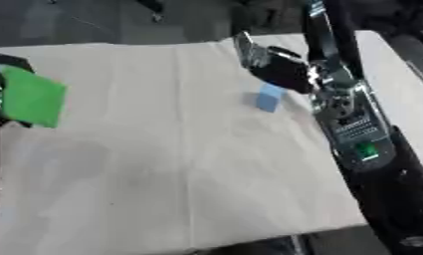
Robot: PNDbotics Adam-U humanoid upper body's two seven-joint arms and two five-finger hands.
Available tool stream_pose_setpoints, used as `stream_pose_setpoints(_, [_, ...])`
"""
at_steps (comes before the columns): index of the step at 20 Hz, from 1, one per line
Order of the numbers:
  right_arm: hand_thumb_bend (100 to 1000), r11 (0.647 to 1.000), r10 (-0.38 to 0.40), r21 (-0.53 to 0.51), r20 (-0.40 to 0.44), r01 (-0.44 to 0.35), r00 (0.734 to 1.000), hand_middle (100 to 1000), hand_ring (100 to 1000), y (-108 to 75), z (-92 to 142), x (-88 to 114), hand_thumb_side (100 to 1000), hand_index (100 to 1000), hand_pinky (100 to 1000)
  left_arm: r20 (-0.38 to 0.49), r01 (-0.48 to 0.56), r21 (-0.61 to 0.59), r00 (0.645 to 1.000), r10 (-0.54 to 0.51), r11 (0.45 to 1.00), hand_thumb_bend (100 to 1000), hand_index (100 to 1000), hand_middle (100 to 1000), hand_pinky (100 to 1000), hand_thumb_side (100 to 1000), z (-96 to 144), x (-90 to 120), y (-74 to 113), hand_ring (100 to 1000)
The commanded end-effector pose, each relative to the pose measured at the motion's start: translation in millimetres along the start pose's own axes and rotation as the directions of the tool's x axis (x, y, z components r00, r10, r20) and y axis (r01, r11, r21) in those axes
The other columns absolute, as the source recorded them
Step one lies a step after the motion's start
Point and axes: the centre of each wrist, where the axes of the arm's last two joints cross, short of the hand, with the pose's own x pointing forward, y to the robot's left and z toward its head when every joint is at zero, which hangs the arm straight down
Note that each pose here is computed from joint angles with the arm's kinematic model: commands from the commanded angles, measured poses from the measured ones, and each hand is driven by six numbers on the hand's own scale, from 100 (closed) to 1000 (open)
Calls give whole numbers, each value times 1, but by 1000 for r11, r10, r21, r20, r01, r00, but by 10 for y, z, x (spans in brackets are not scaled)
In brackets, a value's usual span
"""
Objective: Pick up the objects with one hand, pass them to the other hand, and then place them into the box on the other side of the table.
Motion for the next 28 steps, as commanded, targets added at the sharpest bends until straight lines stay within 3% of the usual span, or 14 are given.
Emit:
stream_pose_setpoints(1, [100,1000,31,4,7,-31,1000,780,705,-62,7,-29,391,764,591,-71,151,240,988,-138,959,100,299,614,320,494,-200,-9,501,906])
stream_pose_setpoints(2, [100,999,32,9,3,-32,999,781,705,-60,29,-37,403,764,589,-138,220,314,973,-185,924,100,292,614,318,593,-249,-90,665,903])
stream_pose_setpoints(3, [100,999,33,14,-1,-32,999,781,705,-59,47,-43,406,764,589,-200,286,372,954,-225,883,100,291,614,317,439,-295,-161,806,902])
stream_pose_setpoints(7, [100,999,35,38,-13,-35,999,782,706,-55,124,-67,446,764,584,-438,514,503,844,-308,694,100,321,639,344,411,-467,-412,1306,923])
stream_pose_setpoints(9, [100,998,29,48,-16,-29,999,783,706,-43,148,-69,458,764,583,-528,591,514,789,-314,622,100,424,736,434,437,-527,-497,1498,1000])
stream_pose_setpoints(10, [100,998,26,52,-15,-25,1000,783,706,-36,155,-68,469,763,582,-553,612,508,771,-316,606,100,544,831,554,466,-552,-519,1547,1000])
stream_pose_setpoints(11, [100,998,22,58,-15,-22,1000,783,708,-30,162,-67,470,762,583,-566,624,494,759,-322,605,100,617,880,617,563,-578,-527,1569,1000])
stream_pose_setpoints(14, [100,997,11,79,-14,-10,1000,784,710,-10,196,-71,470,761,584,-565,640,398,735,-374,657,100,738,983,676,819,-662,-475,1548,1000])
stream_pose_setpoints(16, [100,996,4,89,-17,-3,1000,784,710,-2,219,-79,470,759,583,-535,631,352,742,-405,692,100,763,1000,691,916,-728,-395,1509,1000])
stream_pose_setpoints(19, [100,995,-3,101,-18,5,1000,782,710,10,236,-84,470,757,583,-457,598,309,775,-435,740,139,791,1000,717,961,-823,-245,1387,1000])
stream_pose_setpoints(25, [100,994,2,111,-23,0,1000,783,711,-4,252,-108,470,762,585,-274,513,265,852,-447,816,130,758,1000,711,919,-902,119,1071,1000])
stream_pose_setpoints(26, [100,994,10,110,-28,-6,1000,784,712,-18,256,-123,453,766,585,-221,486,258,871,-439,835,349,743,1000,703,983,-892,219,998,1000])
stream_pose_setpoints(27, [100,994,19,110,-33,-15,999,789,715,-37,259,-142,470,774,585,-161,455,246,890,-426,856,124,727,1000,700,883,-868,325,919,1000])
stream_pose_setpoints(28, [100,993,33,116,-44,-28,998,798,721,-63,266,-178,470,786,586,-76,411,218,911,-405,885,118,720,1000,694,865,-816,462,804,1000])
